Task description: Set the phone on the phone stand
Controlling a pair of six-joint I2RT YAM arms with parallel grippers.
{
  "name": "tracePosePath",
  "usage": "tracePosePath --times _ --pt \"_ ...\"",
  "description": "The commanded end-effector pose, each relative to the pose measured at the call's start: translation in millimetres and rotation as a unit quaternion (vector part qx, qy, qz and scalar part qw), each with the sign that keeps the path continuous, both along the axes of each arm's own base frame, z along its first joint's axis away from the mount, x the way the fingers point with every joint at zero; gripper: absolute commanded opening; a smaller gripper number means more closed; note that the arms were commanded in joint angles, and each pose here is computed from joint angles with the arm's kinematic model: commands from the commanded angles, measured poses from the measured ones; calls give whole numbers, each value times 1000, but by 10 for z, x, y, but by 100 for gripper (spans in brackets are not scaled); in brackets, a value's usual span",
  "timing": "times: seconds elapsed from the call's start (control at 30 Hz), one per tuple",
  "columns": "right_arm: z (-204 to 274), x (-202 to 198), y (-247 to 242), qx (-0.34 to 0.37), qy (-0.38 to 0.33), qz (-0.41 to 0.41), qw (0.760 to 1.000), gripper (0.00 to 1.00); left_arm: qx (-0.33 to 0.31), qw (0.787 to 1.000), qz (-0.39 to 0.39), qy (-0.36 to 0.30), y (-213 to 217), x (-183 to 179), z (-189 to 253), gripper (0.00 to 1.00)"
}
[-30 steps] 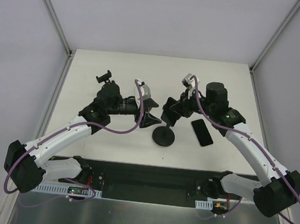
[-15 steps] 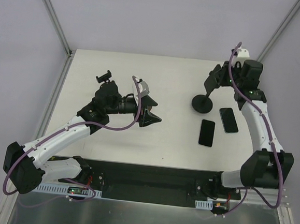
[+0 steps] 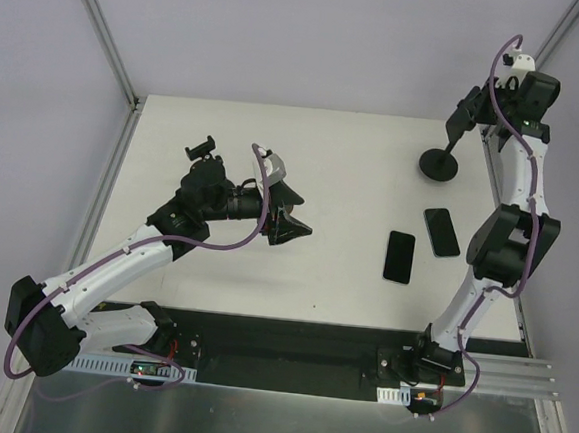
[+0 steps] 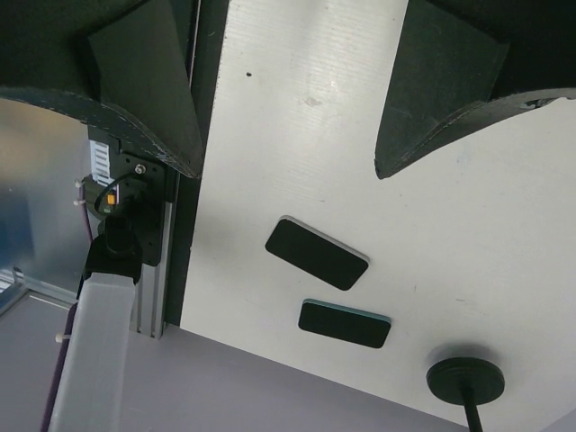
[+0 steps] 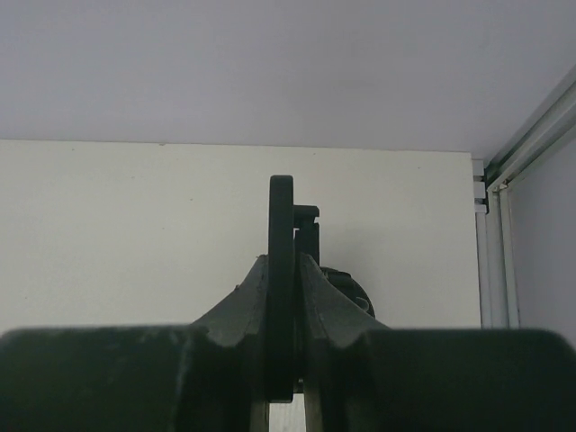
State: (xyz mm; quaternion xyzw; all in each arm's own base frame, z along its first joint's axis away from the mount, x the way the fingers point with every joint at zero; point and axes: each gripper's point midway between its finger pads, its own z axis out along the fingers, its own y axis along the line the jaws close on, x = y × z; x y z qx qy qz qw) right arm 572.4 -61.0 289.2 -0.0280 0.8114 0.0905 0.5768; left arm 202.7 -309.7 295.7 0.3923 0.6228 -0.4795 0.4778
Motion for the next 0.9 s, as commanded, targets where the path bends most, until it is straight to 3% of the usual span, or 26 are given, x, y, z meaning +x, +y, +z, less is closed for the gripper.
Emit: tracePosePath --times 0.0,0.17,0.23,0.27,0.3,0.33,0.4,0.47,0.5,0.57,0.7,0.8,0.87 --pt "560 216 -171 -37 -76 30 996 0 -27 999 14 -20 12 72 235 76" --pt "418 373 -319 -34 -77 32 996 0 -19 999 27 -11 0 145 164 77" --pt "389 400 -302 -31 -79 42 996 0 -15 999 43 -6 28 203 137 85" --pt "348 415 -268 -28 -77 51 995 6 -12 998 58 -5 51 256 122 86" --pt "354 414 -271 -25 -76 48 996 24 -10 998 68 -4 73 291 120 88" --pt "333 409 -281 -24 -72 42 996 49 -6 997 83 -1 118 350 101 90" --pt "357 368 -291 -32 -68 19 997 60 -6 993 121 -1 209 475 108 93" --pt "384 312 -313 -51 -61 -23 997 82 -2 981 193 7 414 702 86 96" --pt "369 274 -323 -55 -51 -39 996 98 1 975 224 11 515 802 67 96" --pt "504 159 -284 -62 -50 -74 994 96 19 953 301 26 811 1031 -18 95" --pt "656 -166 -212 -18 -30 -130 991 97 61 883 466 17 1499 1421 -141 88" --pt "712 -491 -52 1 -15 -156 988 96 79 848 524 17 1823 1546 -190 77" --pt "872 -789 36 -12 -25 -189 982 97 79 833 548 22 1953 1615 -189 75"
